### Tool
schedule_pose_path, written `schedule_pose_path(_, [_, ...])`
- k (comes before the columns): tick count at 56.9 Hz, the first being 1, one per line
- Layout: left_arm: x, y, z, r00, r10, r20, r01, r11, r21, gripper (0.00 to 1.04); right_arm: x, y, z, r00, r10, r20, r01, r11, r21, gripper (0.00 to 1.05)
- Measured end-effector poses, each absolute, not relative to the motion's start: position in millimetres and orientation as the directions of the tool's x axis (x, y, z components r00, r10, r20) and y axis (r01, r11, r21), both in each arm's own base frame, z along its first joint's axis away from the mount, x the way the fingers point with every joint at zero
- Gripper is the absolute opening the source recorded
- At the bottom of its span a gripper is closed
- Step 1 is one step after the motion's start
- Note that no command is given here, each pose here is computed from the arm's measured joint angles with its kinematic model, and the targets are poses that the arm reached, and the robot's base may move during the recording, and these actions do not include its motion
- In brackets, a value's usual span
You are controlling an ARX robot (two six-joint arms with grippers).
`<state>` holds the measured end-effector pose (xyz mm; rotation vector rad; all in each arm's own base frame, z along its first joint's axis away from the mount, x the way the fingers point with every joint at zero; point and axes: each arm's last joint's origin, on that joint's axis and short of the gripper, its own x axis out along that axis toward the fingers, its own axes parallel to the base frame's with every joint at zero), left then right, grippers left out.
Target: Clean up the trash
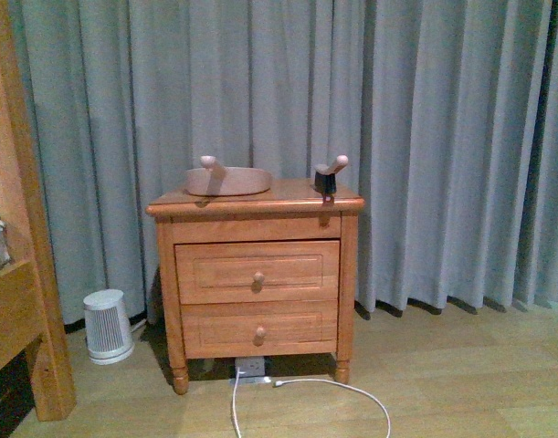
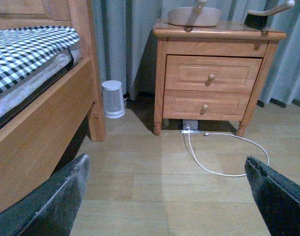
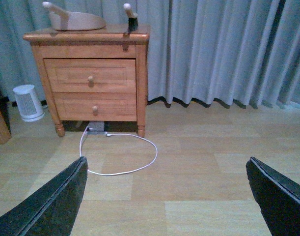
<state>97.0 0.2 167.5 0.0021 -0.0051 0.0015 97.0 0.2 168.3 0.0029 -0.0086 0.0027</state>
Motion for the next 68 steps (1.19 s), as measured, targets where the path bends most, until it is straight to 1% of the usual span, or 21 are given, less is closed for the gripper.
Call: schedule_pose_path(68, [97.0, 0.2, 167.5, 1.0, 0.002, 0.005, -0.002, 1.0, 0.002, 0.97, 97.0, 0.2, 168.3, 1.0, 0.003, 0.009, -0.003, 1.0, 0.003, 0.97])
